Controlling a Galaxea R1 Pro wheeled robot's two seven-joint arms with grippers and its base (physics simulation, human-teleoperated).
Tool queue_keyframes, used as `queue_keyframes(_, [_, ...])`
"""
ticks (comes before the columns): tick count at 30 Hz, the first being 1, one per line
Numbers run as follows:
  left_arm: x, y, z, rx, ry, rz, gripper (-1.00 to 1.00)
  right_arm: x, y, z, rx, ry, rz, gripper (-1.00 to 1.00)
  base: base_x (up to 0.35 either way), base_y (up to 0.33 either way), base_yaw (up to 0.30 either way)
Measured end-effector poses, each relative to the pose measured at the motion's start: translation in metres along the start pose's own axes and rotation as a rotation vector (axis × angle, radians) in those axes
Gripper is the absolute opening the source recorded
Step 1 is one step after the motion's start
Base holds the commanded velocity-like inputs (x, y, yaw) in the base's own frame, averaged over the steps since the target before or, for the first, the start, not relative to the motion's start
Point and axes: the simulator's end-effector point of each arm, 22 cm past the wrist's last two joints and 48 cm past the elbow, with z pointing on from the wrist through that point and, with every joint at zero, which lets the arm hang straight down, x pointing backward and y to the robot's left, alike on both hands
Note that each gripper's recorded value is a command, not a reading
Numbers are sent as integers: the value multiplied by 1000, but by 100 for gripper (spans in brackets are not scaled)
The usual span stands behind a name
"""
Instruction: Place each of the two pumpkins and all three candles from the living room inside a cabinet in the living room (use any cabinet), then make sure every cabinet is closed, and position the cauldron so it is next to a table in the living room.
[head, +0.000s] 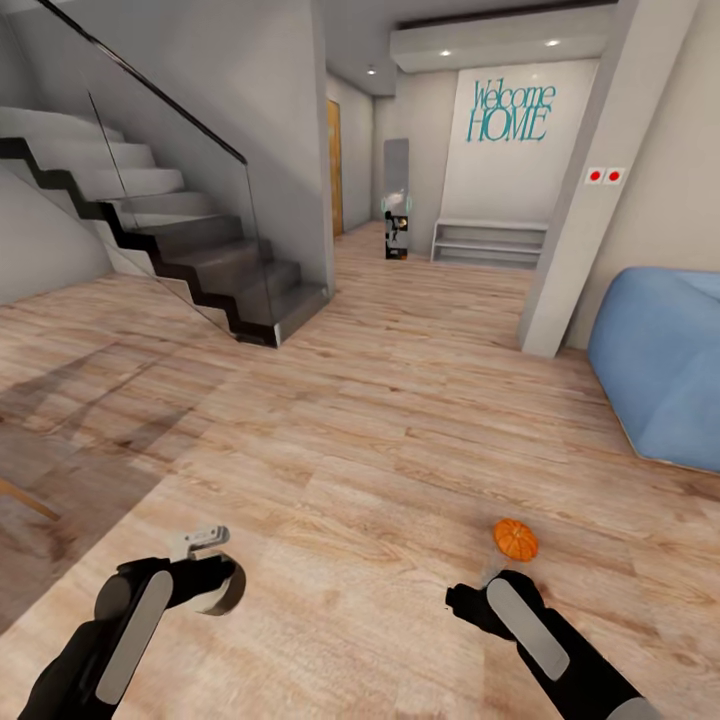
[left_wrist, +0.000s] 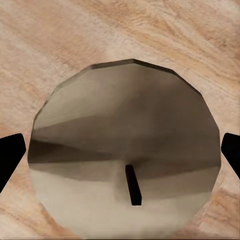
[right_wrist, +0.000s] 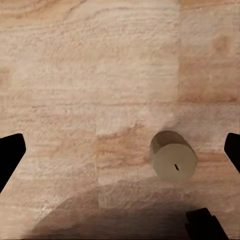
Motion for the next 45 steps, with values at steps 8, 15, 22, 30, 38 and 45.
queue_keyframes(8, [17, -1, 13, 6, 26, 8, -100, 31, -12, 42, 28, -4, 53, 100, 0, 0, 0])
queue_keyframes(15, [27, 0, 25, 8, 26, 8, -100, 44, -17, 62, 38, -23, 47, 100, 0, 0, 0])
queue_keyframes(22, [37, 1, 37, 8, 26, 8, -100, 59, -31, 82, 66, -7, 47, 100, 0, 0, 0])
queue_keyframes(30, [48, 4, 50, 8, 26, 7, -100, 74, -45, 104, 97, -5, 60, 100, 0, 0, 0])
queue_keyframes(38, [61, 5, 64, 10, 26, 8, -100, 92, -35, 121, 92, -10, 23, 100, 0, 0, 0])
queue_keyframes(45, [71, 6, 76, 12, 27, 9, -100, 101, -40, 136, 97, -7, 21, 100, 0, 0, 0])
